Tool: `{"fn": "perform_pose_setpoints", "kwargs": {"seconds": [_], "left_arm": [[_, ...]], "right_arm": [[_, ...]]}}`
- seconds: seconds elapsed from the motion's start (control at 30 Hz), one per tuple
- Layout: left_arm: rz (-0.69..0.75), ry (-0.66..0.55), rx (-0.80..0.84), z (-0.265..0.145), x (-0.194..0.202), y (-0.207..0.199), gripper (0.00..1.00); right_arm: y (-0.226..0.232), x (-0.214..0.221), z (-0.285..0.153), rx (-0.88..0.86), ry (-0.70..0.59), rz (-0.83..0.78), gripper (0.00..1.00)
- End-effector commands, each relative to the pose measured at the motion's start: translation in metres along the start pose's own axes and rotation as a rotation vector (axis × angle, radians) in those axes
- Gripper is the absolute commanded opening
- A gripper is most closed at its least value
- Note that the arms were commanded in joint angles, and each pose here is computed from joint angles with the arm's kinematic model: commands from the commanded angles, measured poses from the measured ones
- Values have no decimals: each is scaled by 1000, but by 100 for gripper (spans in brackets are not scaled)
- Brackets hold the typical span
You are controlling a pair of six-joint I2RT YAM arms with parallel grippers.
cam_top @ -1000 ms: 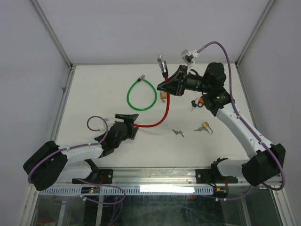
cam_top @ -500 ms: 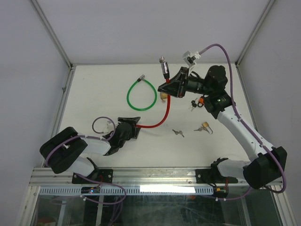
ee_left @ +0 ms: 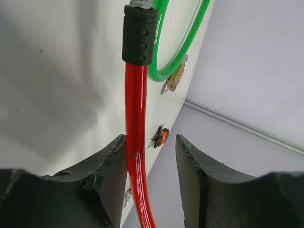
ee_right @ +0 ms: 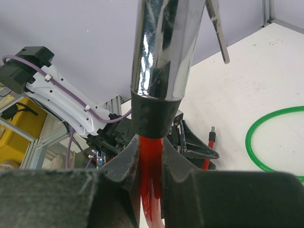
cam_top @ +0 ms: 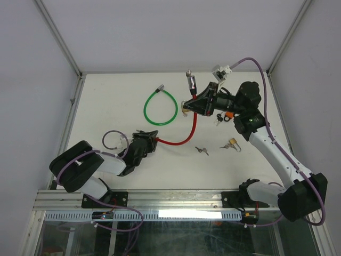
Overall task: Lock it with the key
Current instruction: Lock the lock.
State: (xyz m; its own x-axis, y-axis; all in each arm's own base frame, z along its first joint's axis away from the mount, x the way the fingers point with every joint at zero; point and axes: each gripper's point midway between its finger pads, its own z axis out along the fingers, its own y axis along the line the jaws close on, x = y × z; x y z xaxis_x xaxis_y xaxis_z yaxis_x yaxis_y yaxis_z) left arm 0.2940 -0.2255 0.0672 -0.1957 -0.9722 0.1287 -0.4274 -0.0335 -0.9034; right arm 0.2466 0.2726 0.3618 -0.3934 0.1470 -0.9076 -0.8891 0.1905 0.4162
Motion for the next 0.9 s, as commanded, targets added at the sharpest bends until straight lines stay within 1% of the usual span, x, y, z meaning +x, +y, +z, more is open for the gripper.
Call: {"fn": "perform_pose_setpoints", "kwargs": {"seconds": [0.0, 0.17, 0.23, 0.3, 0.37, 0.4, 0.53, 0.6, 0.67, 0.77, 0.87], "left_arm": [[-29, 21, 104, 3, 3, -24, 40], [-20, 48, 175, 7, 5, -33, 18], [6, 54, 216, 6, 5, -38, 0], [41, 59, 275, 0, 4, -47, 0], [121, 54, 341, -8, 4, -58, 0], [171, 50, 361, -11, 4, -63, 0], [487, 36, 414, -20, 15, -82, 0], [651, 37, 480, -32, 24, -104, 0], [846, 54, 584, -47, 38, -119, 0], [1081, 61, 736, -68, 61, -139, 0], [1286, 88, 792, -77, 87, -143, 0]], "right_arm": [[19, -24, -8, -27, -75, -94, 0], [17, -22, -11, -19, -76, -90, 0], [15, -20, -14, -14, -74, -91, 0], [12, -16, -17, -5, -67, -101, 0], [9, -11, -21, 14, -49, -105, 0], [6, -7, -24, 25, -35, -162, 0], [-3, 8, -36, 89, 32, -304, 0], [-8, 15, -41, 118, 59, -356, 0], [-15, 24, -45, 137, 84, -379, 0], [-28, 35, -49, 169, 117, -398, 0], [-40, 43, -53, 208, 148, -415, 0]]}}
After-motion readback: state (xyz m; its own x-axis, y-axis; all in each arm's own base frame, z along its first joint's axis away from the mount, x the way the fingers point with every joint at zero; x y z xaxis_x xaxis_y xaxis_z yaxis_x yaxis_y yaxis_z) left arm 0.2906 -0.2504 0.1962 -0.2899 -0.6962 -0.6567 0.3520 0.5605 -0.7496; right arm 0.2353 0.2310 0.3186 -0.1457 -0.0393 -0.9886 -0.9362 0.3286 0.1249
